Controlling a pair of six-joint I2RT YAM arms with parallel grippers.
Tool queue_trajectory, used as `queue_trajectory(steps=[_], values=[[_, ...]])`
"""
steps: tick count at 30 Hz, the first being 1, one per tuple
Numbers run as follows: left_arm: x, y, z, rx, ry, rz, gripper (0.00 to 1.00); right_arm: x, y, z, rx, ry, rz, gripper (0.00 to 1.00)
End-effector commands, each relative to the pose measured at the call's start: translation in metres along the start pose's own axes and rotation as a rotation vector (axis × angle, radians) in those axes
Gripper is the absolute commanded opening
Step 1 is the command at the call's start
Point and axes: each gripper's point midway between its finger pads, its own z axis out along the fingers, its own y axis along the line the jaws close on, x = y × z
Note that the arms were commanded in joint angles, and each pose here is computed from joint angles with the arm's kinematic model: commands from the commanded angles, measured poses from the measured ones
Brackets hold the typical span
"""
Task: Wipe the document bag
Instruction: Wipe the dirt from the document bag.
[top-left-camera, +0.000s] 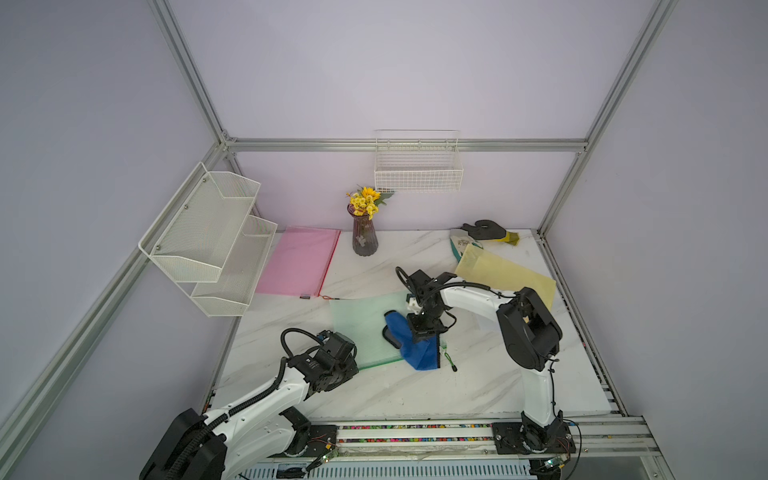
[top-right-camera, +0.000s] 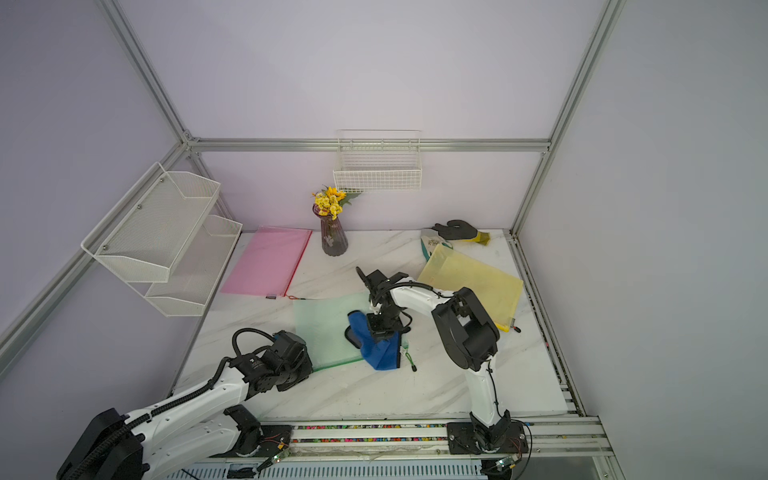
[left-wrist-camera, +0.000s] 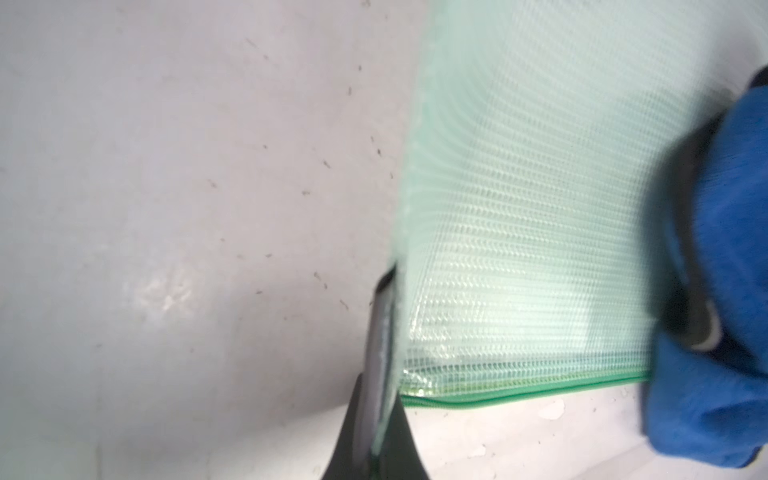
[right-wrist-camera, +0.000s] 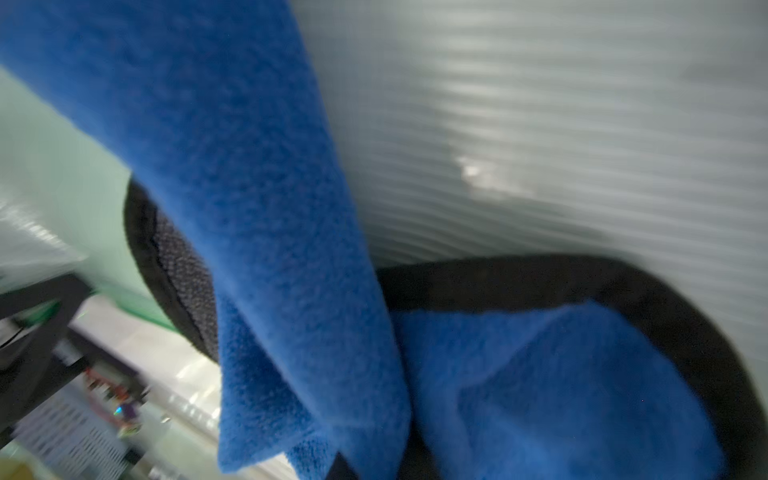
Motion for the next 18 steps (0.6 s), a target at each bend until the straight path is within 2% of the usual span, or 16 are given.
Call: queue_trajectory(steps=[1, 4, 8, 13, 16, 18], values=[[-0.011, -0.004, -0.005, 0.001, -0.040, 0.008, 0.00, -0.002, -0.059, -0.047, 0.254, -0.091, -0.003, 0.00], [-0.011, -0.005, -0.005, 0.005, -0.037, 0.021, 0.00, -0.020, -0.018, -0.056, 0.127, -0.115, -0.093, 0.00], [-0.010, -0.008, -0.003, 0.006, -0.022, 0.032, 0.00, -0.048, 0.091, -0.049, -0.138, -0.147, -0.251, 0.00], [-0.008, -0.013, -0.001, 0.016, 0.003, 0.063, 0.00, -0.074, 0.207, -0.044, -0.368, -0.171, -0.390, 0.00], [-0.008, -0.014, -0.001, 0.021, 0.003, 0.069, 0.00, -0.090, 0.232, -0.019, -0.432, -0.153, -0.372, 0.00], [-0.007, -0.014, -0.001, 0.020, 0.004, 0.070, 0.00, -0.105, 0.217, 0.006, -0.395, -0.144, -0.316, 0.00]])
